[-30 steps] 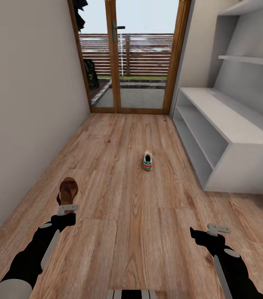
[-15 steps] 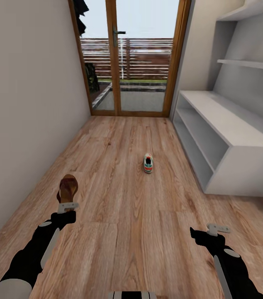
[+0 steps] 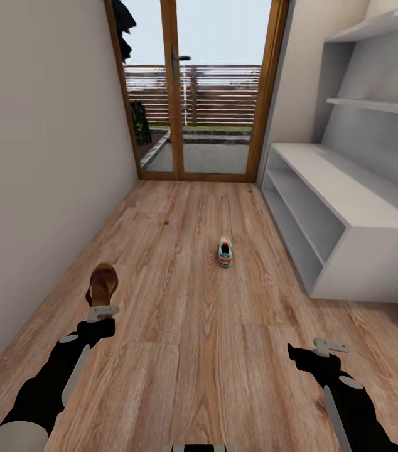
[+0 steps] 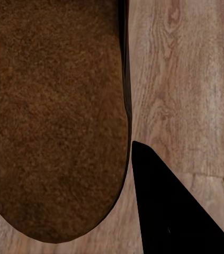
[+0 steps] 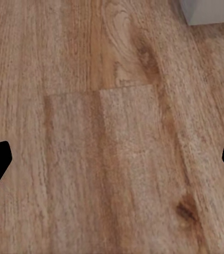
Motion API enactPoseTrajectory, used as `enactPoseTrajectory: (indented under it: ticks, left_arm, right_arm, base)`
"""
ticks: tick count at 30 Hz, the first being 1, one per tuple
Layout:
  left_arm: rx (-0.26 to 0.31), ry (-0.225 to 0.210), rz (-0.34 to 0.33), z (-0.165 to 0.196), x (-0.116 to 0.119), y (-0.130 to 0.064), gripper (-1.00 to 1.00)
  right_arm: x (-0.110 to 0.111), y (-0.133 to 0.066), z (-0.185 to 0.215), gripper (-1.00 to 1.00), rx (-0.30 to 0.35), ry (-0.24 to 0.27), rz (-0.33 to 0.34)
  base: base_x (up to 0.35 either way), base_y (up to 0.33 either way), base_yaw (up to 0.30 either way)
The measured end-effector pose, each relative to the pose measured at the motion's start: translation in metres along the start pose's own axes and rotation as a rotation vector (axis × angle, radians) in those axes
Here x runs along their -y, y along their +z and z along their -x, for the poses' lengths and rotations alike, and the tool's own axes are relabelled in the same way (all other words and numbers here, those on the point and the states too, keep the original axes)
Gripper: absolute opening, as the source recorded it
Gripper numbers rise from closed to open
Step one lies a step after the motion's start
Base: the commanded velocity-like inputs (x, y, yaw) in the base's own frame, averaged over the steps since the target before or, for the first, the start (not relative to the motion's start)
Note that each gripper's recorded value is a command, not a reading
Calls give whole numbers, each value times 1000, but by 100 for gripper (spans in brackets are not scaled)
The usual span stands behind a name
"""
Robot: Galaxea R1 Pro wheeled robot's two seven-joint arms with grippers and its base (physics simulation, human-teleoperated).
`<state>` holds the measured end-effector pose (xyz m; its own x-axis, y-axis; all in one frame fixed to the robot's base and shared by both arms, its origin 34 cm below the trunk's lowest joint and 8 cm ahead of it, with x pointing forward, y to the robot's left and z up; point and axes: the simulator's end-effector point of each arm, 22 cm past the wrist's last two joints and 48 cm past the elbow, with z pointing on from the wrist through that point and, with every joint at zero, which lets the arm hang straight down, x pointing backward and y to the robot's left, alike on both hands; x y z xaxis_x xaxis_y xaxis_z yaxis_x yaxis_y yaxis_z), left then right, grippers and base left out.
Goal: Pick up the two gym shoes and the two sandals from the corridor floor and place them onto the hallstand (shoe rack) in the corridor, making sure they are on the rack and not on the floor. Arrange them so the two gym shoes are next to each other and the two sandals are next to each other.
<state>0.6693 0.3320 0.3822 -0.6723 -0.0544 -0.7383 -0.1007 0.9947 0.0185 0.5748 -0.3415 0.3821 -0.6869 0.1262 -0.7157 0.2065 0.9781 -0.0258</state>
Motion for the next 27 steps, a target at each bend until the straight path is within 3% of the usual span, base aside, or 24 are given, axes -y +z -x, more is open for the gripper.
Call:
enactPoseTrajectory:
  ticks: [19,27]
  left_arm:
    - [30,-2,-3,39,1,-21,-100]
    - [41,-4,-3,45,1,-25,-100]
  right_arm:
    - [-1,-20,36,100,30,5,4]
    - [-1,-24,42,100,43,7,6]
  base:
    - [1,0,0]
    - [236,47,0]
